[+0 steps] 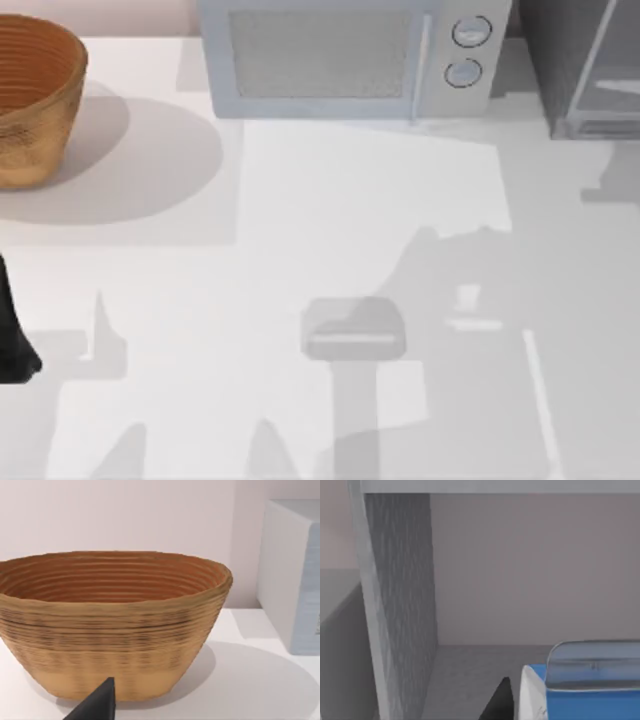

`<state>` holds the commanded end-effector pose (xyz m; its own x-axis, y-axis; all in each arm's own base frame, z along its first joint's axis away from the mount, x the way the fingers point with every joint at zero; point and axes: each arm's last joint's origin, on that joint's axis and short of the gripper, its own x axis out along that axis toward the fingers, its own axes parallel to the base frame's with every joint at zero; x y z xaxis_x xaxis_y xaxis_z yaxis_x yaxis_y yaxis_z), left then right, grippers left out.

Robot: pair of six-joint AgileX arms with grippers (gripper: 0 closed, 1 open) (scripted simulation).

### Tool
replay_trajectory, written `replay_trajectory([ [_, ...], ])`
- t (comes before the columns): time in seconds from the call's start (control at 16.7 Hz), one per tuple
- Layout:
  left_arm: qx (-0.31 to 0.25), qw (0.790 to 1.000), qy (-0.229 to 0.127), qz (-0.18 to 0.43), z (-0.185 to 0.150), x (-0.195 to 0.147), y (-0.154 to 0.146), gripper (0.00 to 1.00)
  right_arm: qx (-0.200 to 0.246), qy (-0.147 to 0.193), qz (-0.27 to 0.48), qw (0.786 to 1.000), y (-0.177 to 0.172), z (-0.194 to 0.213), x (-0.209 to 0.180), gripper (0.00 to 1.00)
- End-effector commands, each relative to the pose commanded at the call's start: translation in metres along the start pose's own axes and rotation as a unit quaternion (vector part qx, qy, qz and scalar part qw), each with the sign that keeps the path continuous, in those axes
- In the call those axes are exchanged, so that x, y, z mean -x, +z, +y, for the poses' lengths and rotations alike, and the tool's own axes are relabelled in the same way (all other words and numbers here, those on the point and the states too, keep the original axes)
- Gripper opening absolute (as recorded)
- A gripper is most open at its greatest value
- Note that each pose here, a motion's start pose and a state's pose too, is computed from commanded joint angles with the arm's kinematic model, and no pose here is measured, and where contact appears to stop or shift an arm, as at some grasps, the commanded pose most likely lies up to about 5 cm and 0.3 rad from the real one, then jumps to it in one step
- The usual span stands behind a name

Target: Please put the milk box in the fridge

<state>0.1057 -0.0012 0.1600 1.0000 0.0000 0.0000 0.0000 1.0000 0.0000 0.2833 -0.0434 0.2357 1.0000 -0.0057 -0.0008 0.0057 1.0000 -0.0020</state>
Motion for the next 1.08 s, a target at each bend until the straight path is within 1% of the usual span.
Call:
replay_trajectory([
  [0.24, 0.0, 1.0, 0.0, 0.0, 0.0, 0.0, 0.0, 1.0, 0.001, 0.007, 0.007, 1.0, -0.039, -0.022, -0.062, 0.0],
  [0.48, 0.0, 1.0, 0.0, 0.0, 0.0, 0.0, 0.0, 1.0, -0.004, 0.005, 0.002, 1.0, -0.085, -0.044, -0.102, 0.0],
  [0.72, 0.0, 1.0, 0.0, 0.0, 0.0, 0.0, 0.0, 1.0, -0.005, 0.008, 0.004, 1.0, -0.12, -0.055, -0.119, 0.0],
  [0.84, 0.0, 1.0, 0.0, 0.0, 0.0, 0.0, 0.0, 1.0, -0.003, 0.004, 0.001, 1.0, -0.125, -0.059, -0.122, 0.0],
  [1.08, 0.0, 1.0, 0.0, 0.0, 0.0, 0.0, 0.0, 1.0, -0.002, 0.003, 0.001, 1.0, -0.126, -0.06, -0.122, 0.0],
])
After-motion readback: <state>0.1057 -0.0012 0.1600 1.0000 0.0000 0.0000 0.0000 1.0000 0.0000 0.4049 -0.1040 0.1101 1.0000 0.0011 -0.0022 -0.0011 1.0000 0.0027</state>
